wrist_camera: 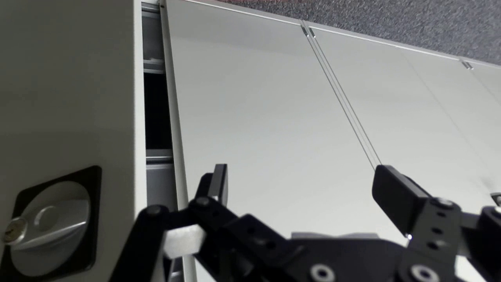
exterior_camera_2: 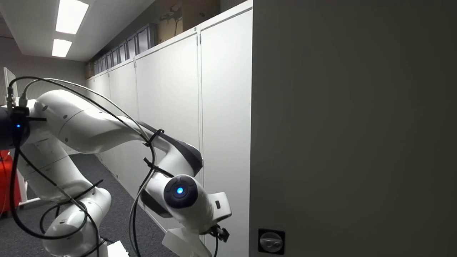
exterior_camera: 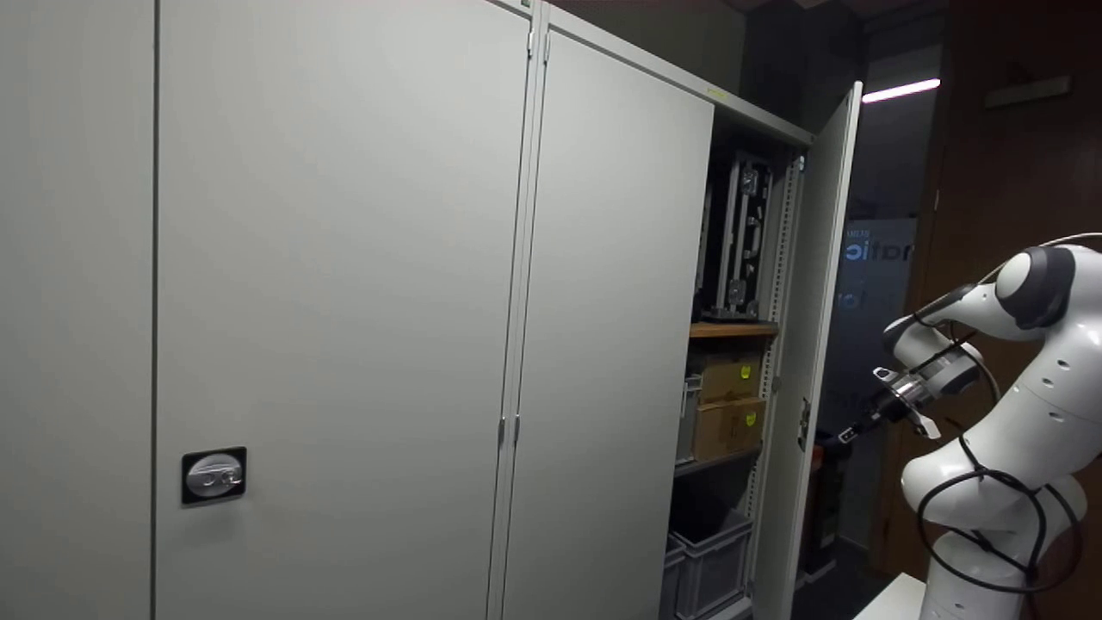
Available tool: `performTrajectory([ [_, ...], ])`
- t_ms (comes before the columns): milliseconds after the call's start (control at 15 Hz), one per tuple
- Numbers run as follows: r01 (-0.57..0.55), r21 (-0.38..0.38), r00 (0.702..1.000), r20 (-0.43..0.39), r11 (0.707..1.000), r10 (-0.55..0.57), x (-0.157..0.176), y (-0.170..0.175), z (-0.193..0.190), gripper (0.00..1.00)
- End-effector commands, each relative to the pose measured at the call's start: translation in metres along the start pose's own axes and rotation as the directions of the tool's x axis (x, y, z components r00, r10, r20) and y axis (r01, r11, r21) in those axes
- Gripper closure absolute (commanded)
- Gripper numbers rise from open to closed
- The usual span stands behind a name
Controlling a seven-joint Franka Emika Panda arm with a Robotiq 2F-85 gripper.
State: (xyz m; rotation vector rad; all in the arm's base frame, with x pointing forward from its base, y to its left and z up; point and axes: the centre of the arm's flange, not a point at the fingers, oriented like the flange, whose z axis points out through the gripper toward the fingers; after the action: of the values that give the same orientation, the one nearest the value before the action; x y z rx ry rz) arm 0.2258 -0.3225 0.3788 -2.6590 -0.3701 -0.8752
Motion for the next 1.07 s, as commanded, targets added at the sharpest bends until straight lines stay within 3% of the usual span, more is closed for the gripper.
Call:
performTrajectory([
  [0, 0.057, -0.025, 0.996, 0.069, 0.998, -0.055, 0.031, -0.029, -0.003, 0.0],
  [533, 0.162, -0.028, 0.956, 0.252, 0.986, -0.15, 0.086, -0.054, 0.011, 0.0],
  [1000, 0.168, -0.042, 0.939, 0.311, 0.985, -0.147, 0.129, -0.076, 0.045, 0.0],
])
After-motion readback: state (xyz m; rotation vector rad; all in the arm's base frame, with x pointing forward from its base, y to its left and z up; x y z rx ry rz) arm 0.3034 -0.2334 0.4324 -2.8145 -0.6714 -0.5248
